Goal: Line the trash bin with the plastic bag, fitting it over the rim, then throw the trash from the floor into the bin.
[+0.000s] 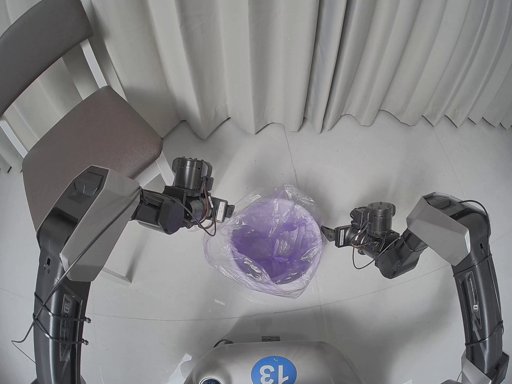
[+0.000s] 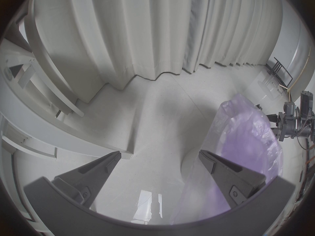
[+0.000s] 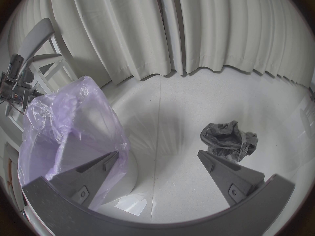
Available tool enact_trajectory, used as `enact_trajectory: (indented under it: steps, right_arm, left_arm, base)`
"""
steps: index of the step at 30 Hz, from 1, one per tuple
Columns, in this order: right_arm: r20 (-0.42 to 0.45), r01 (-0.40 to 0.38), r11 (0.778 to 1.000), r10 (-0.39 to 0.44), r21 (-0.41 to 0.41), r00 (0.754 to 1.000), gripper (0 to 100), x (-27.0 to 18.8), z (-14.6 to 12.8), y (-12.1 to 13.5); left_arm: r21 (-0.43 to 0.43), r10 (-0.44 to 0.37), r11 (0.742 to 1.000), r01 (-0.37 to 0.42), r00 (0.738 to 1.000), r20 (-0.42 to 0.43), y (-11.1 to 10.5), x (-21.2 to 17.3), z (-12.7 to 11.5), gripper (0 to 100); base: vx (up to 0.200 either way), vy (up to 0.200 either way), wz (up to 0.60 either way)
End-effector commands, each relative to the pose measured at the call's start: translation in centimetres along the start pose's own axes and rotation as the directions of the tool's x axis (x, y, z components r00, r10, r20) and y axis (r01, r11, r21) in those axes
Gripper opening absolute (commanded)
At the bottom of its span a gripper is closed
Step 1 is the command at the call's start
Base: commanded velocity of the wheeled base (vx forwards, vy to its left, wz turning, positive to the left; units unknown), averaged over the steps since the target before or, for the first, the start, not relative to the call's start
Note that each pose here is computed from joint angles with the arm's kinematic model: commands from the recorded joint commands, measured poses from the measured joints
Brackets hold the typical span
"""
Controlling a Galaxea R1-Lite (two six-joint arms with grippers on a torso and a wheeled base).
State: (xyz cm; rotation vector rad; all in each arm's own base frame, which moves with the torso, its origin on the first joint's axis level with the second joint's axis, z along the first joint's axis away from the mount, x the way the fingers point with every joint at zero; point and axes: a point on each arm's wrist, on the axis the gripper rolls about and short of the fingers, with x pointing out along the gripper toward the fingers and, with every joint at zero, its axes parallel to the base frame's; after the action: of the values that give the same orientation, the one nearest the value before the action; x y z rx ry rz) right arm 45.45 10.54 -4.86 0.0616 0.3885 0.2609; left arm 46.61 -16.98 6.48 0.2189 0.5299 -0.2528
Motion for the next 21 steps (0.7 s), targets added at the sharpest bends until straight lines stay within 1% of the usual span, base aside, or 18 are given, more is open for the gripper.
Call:
enact_trajectory:
  steps: [1, 4, 9, 16, 19, 21]
  right_arm:
    - [-0.033, -0.001, 1.000, 0.001, 0.001, 0.999, 100, 0.9, -1.8, -0.1]
    - [-0.042, -0.002, 1.000, 0.002, 0.002, 0.999, 100, 1.3, -2.3, -0.2]
    - [-0.066, 0.001, 1.000, 0.000, 0.006, 0.998, 100, 1.7, -2.1, -0.2]
    - [-0.089, 0.005, 1.000, -0.004, 0.009, 0.996, 100, 2.4, -2.0, -0.2]
    - [-0.092, 0.014, 1.000, -0.013, 0.011, 0.996, 100, 2.1, -1.8, -0.5]
    - [-0.074, 0.030, 0.999, -0.029, 0.013, 0.997, 100, 1.5, -0.6, -0.8]
  left_arm:
    - [0.005, 0.010, 1.000, -0.009, 0.999, -0.039, 0.3, 1.5, -1.4, 100]
    - [0.005, 0.018, 1.000, -0.018, 0.998, -0.061, 0.7, 2.2, -2.1, 100]
    - [0.002, 0.033, 0.999, -0.033, 0.996, -0.083, 1.2, 3.3, -3.2, 100]
    - [0.005, 0.044, 0.999, -0.044, 0.994, -0.102, 0.8, 5.1, -4.6, 100]
    - [-0.014, 0.051, 0.999, -0.052, 0.995, -0.086, 1.1, 4.7, -4.0, 100]
    - [-0.041, 0.063, 0.997, -0.065, 0.996, -0.066, 2.1, 3.8, -3.0, 100]
  base:
    - [0.000, 0.000, 0.00]
    - [0.000, 0.000, 0.00]
    - [0.000, 0.000, 0.00]
    - [0.000, 0.000, 0.00]
    - [0.000, 0.000, 0.00]
    - [0.000, 0.000, 0.00]
